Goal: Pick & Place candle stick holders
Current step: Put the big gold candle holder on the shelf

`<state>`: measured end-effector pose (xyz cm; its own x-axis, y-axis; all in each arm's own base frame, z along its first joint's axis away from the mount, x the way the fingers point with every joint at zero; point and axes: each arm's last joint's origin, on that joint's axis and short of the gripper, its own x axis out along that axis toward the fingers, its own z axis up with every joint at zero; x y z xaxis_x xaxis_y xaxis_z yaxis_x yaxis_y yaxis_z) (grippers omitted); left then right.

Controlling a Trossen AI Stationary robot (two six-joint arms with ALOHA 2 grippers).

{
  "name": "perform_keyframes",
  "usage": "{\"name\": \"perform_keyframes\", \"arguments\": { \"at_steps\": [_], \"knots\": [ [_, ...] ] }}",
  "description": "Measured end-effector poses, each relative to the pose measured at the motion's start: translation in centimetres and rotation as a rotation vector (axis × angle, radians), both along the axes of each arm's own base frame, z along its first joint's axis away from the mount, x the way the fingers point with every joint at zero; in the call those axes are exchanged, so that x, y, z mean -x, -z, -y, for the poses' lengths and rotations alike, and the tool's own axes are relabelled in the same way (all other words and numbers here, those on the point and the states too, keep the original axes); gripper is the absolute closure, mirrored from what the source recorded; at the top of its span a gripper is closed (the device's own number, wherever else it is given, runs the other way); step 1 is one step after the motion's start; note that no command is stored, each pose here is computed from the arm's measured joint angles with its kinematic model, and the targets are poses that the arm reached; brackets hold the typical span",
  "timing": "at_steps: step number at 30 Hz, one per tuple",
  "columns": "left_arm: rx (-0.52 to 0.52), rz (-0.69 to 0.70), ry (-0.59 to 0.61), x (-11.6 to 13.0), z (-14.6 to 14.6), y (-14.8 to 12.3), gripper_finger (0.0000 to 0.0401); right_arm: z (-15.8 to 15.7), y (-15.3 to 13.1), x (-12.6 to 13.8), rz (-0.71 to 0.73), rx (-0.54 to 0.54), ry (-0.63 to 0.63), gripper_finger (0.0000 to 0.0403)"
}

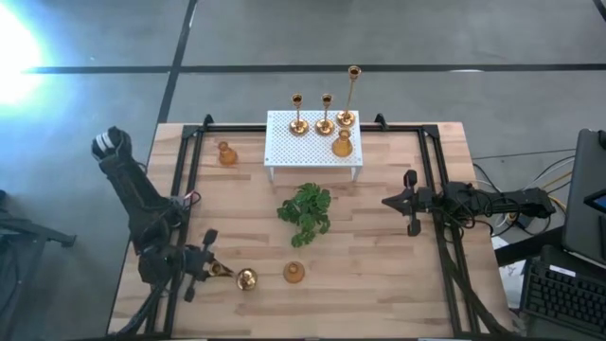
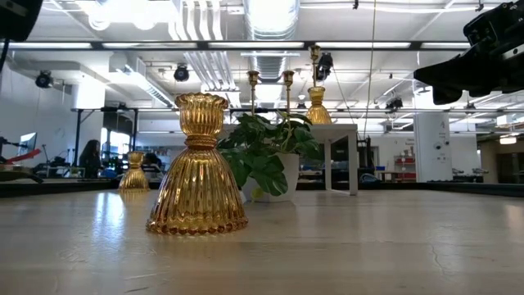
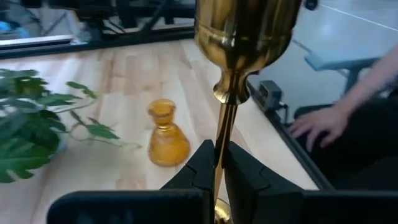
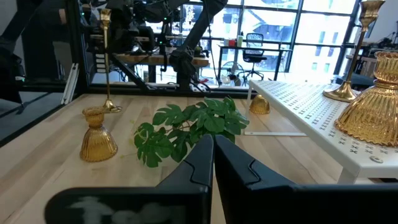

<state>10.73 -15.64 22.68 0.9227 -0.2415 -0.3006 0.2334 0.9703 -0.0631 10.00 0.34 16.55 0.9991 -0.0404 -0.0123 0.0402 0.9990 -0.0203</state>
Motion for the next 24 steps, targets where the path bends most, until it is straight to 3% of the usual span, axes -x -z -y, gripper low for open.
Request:
{"name": "perform_keyframes", "arguments": {
  "at_steps": [11, 24],
  "knots": [
    [0.004, 0.049, -0.152, -2.3, -1.3, -2.1, 0.0381, 0.0, 0.0, 0.0, 0.0, 0.0, 0.0, 0.0394],
    [-0.169, 0.135, -0.318, -4.1, -3.0, -8.3, 0.0381, 0.0, 0.0, 0.0, 0.0, 0.0, 0.0, 0.0394]
  ]
}}
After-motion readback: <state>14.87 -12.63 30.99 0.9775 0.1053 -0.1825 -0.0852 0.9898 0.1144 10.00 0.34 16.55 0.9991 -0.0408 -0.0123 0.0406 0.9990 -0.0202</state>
